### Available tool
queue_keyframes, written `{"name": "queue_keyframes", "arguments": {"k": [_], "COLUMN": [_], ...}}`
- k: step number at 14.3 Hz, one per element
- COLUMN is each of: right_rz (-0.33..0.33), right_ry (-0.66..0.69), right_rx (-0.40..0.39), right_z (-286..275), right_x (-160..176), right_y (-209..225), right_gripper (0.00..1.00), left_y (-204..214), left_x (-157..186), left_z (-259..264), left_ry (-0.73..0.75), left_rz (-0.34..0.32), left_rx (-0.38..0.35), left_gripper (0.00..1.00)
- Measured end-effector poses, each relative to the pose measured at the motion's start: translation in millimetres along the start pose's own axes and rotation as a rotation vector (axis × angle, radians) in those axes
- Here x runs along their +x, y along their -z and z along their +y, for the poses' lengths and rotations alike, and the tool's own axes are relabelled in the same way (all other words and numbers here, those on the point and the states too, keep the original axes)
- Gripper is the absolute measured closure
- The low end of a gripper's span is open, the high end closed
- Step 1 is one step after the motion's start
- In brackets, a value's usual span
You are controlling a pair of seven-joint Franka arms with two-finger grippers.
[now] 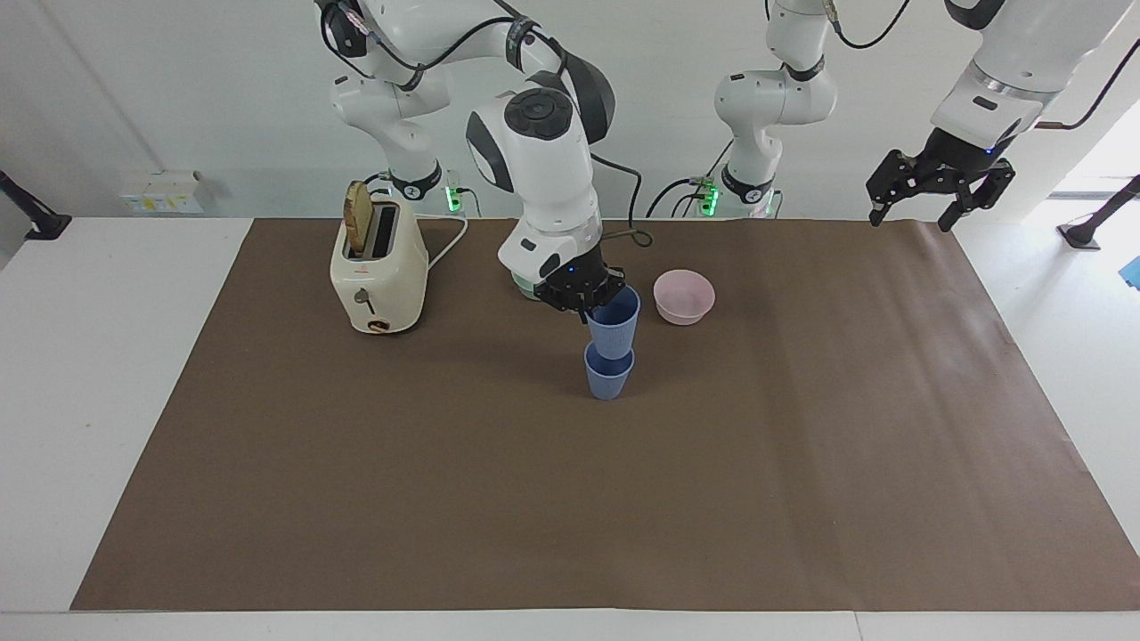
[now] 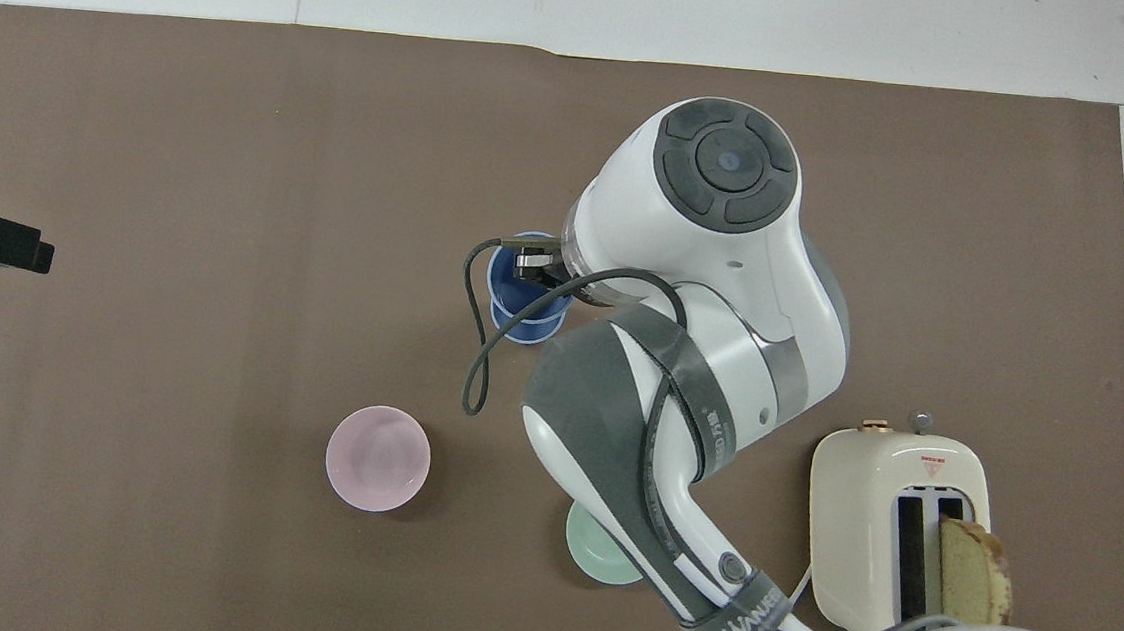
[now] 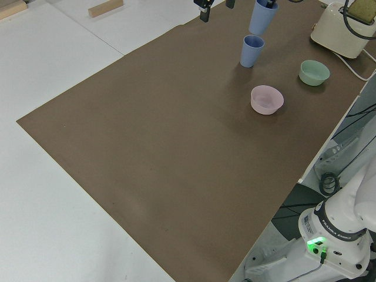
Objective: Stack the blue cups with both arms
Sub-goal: 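Carry the blue cup with the right gripper over the first blue cup, then lower the held cup into the first blue cup and open the right gripper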
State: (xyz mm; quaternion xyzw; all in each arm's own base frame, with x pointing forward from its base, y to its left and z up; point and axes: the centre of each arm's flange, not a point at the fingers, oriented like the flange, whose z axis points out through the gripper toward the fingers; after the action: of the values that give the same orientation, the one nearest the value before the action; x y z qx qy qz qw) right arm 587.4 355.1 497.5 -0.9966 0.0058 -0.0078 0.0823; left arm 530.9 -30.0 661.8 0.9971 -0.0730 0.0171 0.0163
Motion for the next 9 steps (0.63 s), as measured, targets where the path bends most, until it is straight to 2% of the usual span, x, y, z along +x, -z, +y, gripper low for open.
{"name": "queue_keyframes", "arguments": {"k": [9], "right_rz": [-0.024], "right_ry": [-0.004], "right_rx": [-0.009], "right_z": [2], "right_x": [3], "right_y": [-29], "right_gripper": [0.95], "left_y": [2], "left_x": [-2], "left_z": [0], "left_ry": [0.000], "left_rz": [-0.002], "left_rx": [0.000], "left_gripper": [0.00]}}
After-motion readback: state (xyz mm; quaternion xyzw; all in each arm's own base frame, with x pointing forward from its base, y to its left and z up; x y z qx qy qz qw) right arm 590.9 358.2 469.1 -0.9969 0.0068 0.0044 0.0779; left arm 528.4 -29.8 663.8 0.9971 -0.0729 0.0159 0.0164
